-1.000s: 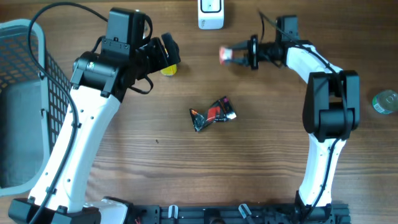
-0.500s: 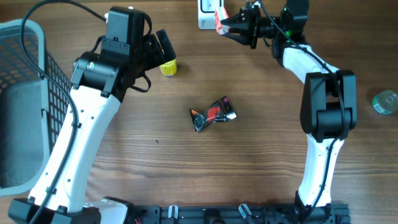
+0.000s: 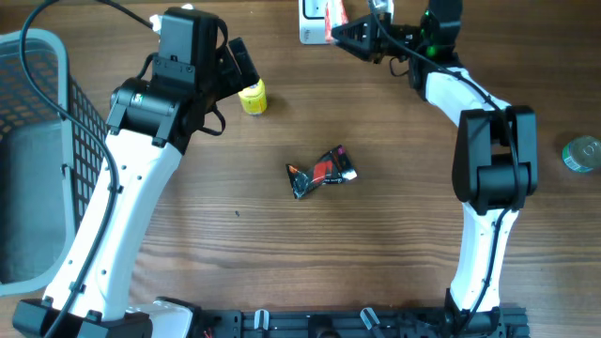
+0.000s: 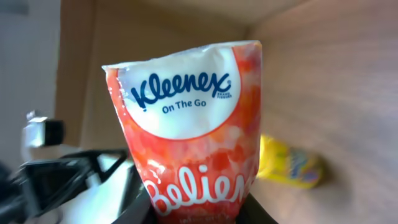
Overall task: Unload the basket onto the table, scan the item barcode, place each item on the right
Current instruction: 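Hold the Kleenex pack's barcode in front of the white scanner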
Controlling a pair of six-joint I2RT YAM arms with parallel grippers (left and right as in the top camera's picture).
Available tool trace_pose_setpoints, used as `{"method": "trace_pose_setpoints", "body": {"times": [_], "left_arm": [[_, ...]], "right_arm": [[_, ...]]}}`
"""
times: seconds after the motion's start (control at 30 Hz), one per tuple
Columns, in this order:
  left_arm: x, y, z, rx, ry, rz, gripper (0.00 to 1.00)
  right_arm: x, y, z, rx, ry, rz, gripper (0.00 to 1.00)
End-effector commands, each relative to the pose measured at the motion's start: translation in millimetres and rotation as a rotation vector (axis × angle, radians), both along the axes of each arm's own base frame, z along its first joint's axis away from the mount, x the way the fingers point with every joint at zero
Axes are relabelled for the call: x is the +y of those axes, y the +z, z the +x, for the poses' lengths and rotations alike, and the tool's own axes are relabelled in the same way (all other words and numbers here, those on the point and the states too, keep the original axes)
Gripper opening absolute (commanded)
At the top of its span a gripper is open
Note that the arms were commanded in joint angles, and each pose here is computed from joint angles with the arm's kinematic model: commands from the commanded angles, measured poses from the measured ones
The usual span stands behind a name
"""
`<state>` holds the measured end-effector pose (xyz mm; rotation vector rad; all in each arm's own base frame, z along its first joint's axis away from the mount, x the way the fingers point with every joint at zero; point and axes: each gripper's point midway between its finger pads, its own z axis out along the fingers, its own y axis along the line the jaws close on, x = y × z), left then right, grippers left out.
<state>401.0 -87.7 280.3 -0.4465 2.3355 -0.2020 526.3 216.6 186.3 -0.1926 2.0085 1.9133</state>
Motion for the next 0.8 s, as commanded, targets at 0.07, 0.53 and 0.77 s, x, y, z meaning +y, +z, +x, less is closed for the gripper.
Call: {"method": "trace_pose_setpoints", "body": {"times": [0.07,0.53,0.77], "left_arm": [[15.8,-0.2,4.4,-0.017,0.061,0.064,1.00],[17.2,4.1,8.6,-0.043,0.072,0.067,1.00],[21.5,3.3,10.3,-0.045,0.091,0.088,1.00]], "right_arm": [[-5.6,-24.8,39.1,-0.187,-0.228,-0.139,0.26],[6.2,-24.7,80.4,-0.211,-0.515,-0.234,0.21],[11.8,-23.5,102.6,-0.199,-0.562,-0.190,0.21]]}}
